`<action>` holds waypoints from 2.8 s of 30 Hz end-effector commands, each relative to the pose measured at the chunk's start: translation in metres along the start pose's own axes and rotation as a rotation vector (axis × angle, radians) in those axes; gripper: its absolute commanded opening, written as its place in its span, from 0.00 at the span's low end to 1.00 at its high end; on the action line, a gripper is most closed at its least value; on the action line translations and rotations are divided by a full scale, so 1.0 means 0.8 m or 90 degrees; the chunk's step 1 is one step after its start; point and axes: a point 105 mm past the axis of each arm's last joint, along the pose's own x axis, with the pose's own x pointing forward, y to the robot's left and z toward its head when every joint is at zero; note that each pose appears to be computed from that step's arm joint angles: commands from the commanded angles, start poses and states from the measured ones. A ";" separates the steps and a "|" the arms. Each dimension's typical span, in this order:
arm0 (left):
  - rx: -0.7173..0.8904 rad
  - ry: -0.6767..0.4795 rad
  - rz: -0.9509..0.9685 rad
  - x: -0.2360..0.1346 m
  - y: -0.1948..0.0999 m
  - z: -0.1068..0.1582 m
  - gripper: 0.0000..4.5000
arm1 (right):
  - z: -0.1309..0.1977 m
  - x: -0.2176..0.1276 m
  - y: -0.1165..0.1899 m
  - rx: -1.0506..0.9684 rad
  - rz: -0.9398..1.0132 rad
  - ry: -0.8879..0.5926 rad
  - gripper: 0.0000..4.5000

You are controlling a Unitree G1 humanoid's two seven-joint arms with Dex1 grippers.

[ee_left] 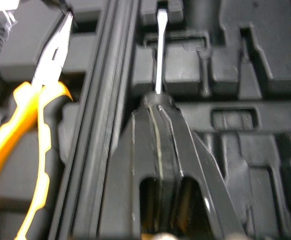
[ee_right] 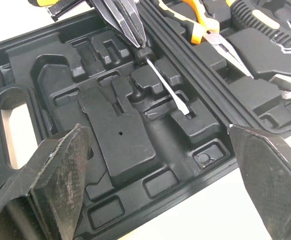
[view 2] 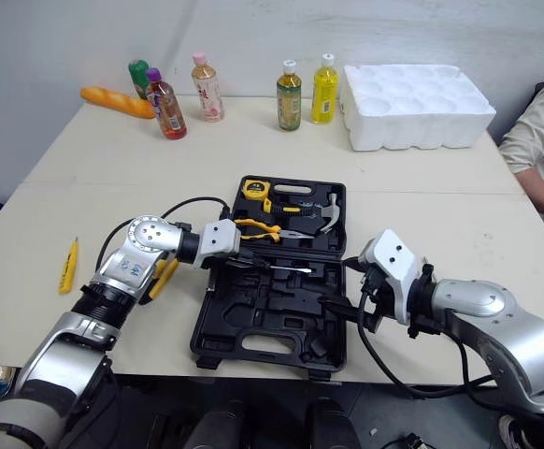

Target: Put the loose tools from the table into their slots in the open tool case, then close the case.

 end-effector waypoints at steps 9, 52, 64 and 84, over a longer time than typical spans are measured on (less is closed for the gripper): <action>-0.083 0.077 -0.012 0.013 -0.025 -0.057 0.01 | -0.003 -0.003 -0.016 -0.052 -0.032 0.020 1.00; -0.438 -0.139 0.283 -0.228 -0.096 -0.008 1.00 | -0.068 -0.207 -0.119 0.059 -0.305 0.074 1.00; -0.223 -0.296 -0.070 -0.110 -0.071 0.147 1.00 | -0.108 -0.160 -0.076 0.184 -0.414 0.074 1.00; -0.123 -0.336 -0.170 -0.053 -0.058 0.170 1.00 | -0.132 -0.142 -0.052 0.231 -0.456 0.087 0.20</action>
